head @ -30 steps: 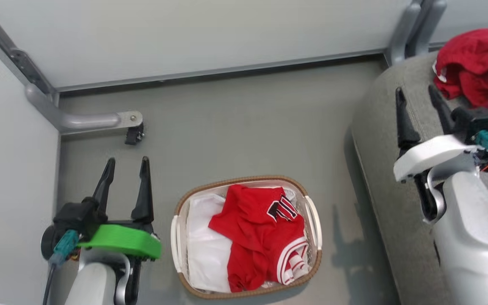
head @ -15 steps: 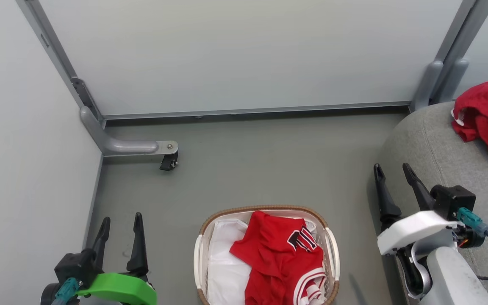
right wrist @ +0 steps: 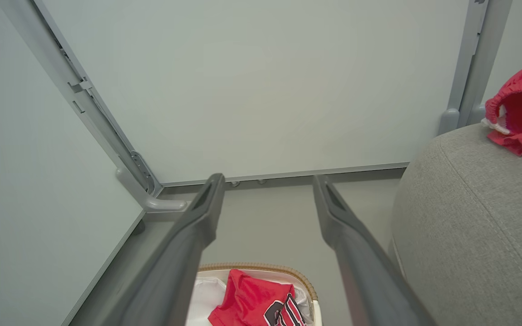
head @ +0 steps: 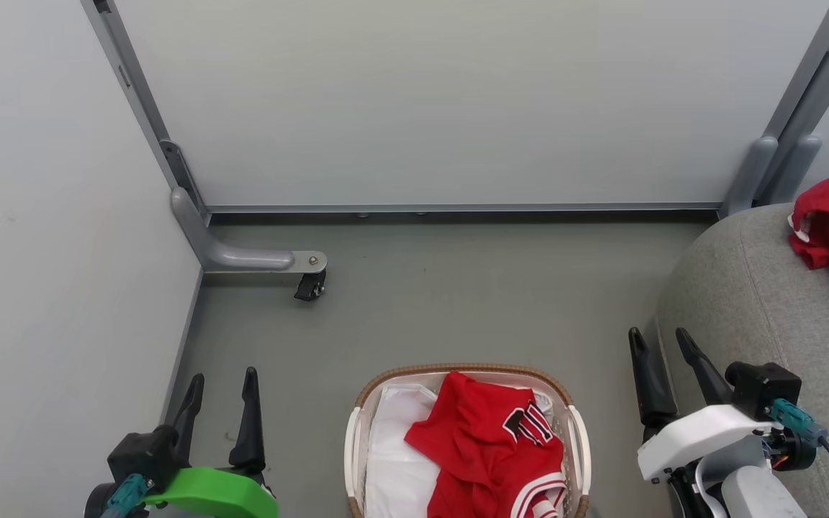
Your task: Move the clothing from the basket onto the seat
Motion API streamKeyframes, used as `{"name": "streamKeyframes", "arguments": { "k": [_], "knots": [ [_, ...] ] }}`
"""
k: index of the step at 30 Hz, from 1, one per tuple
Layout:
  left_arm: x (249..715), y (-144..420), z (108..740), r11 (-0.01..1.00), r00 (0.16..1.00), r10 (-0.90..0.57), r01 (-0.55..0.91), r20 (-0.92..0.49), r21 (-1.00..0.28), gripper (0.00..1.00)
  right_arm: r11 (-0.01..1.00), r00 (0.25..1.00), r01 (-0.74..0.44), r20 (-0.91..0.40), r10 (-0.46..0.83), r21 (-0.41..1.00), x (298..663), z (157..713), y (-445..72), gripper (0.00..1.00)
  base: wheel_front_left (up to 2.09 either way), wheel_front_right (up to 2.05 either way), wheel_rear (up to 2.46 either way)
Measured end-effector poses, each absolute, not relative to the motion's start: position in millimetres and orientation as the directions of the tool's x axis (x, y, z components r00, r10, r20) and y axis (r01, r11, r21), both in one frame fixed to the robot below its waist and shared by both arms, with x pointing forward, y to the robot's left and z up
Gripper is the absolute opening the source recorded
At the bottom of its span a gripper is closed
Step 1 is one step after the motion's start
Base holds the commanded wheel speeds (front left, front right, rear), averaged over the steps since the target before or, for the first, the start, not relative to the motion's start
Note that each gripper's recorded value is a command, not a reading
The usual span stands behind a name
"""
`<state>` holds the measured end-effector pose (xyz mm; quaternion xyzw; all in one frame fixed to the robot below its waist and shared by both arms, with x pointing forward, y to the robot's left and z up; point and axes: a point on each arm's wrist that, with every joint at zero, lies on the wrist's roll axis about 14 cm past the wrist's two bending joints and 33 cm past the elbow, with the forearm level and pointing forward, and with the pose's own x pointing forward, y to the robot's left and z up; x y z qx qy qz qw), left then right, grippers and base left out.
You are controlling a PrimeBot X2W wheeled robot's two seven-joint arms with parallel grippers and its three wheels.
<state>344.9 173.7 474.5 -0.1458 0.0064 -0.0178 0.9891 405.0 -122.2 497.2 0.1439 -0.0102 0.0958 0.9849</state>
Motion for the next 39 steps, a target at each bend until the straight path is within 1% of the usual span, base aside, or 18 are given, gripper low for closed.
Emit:
{"name": "streamKeyframes", "arguments": {
  "k": [22, 27, 30, 33, 36, 39],
  "knots": [
    [347.3, 166.0, 470.9, 0.956, 0.998, -0.061, 0.053, -0.019, -0.289, 1.0, 0.943, 0.981, -0.192, 0.051, 0.185, 0.271, 404.4, 497.8, -123.5, 1.0, 0.0, 0.0, 0.0],
    [349.8, 158.2, 468.2, 0.955, 0.996, -0.086, 0.075, -0.028, -0.286, 1.0, 0.945, 0.981, -0.192, 0.049, 0.186, 0.266, 405.0, 496.9, -123.8, 1.0, 0.0, 0.0, 0.0],
    [355.7, 146.3, 466.6, 0.955, 0.992, -0.125, 0.111, -0.035, -0.276, 1.0, 0.948, 0.982, -0.19, 0.06, 0.18, 0.257, 409.3, 500.6, -125.9, 1.0, 0.0, 0.0, 0.0],
    [371.6, 131.5, 472.8, 0.953, 0.984, -0.176, 0.166, -0.019, -0.254, 1.0, 0.951, 0.982, -0.187, 0.081, 0.173, 0.245, 418.7, 507.2, -128.8, 1.0, 0.0, 0.0, 0.0],
    [389.2, 108.0, 474.3, 0.942, 0.968, -0.252, 0.241, -0.018, -0.235, 1.0, 0.957, 0.982, -0.177, 0.106, 0.156, 0.228, 432.4, 515.0, -134.7, 1.0, 0.0, 0.0, 0.0],
    [405.5, 76.1, 467.7, 0.918, 0.934, -0.356, 0.34, -0.044, -0.205, 1.0, 0.963, 0.981, -0.163, 0.143, 0.134, 0.213, 451.2, 525.8, -142.5, 1.0, 0.0, 0.0, 0.0]
  ]
}}
